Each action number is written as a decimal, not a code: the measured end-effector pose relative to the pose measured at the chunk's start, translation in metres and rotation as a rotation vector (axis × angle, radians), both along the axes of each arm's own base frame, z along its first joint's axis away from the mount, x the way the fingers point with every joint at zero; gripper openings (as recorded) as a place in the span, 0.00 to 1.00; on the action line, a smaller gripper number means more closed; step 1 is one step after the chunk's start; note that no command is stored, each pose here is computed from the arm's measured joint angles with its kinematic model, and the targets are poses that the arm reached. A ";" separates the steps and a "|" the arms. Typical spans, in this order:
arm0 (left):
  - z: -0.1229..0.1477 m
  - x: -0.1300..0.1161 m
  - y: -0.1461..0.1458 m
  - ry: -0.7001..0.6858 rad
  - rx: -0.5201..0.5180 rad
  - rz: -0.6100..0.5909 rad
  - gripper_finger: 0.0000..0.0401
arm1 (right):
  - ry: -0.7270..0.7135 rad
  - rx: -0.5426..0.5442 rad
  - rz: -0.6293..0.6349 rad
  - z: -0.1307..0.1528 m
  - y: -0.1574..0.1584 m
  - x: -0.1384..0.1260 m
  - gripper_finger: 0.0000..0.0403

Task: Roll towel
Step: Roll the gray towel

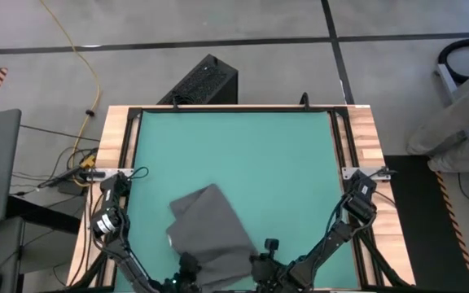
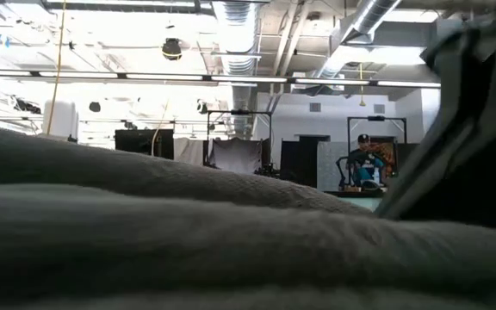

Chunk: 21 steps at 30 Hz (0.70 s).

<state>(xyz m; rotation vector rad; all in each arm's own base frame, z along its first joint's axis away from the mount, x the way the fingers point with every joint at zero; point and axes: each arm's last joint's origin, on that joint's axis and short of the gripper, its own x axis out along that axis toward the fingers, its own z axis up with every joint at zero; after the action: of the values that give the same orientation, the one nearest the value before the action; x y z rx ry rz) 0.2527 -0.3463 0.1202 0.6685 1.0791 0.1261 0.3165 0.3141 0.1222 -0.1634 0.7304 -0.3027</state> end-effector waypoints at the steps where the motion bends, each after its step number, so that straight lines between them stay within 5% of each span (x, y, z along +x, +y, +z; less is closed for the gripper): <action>1: 0.001 0.000 0.003 -0.006 0.020 0.010 0.25 | -0.024 -0.031 0.008 0.005 0.002 0.001 0.14; 7: 0.038 -0.019 0.005 -0.076 -0.014 0.071 0.20 | -0.072 -0.073 0.151 0.056 0.010 0.010 0.14; 14: 0.053 -0.038 -0.003 -0.155 -0.041 0.054 0.17 | 0.019 -0.352 0.192 0.067 -0.033 0.044 0.14; 21: 0.033 -0.039 -0.004 -0.222 -0.093 0.064 0.17 | -0.031 -0.185 0.474 0.072 -0.093 0.113 0.14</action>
<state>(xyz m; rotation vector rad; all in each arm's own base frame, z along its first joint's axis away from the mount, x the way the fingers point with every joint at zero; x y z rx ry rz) 0.2141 -0.3505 0.1537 0.5232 0.8868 0.1995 0.4295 0.2211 0.1943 -0.4972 0.6114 0.0812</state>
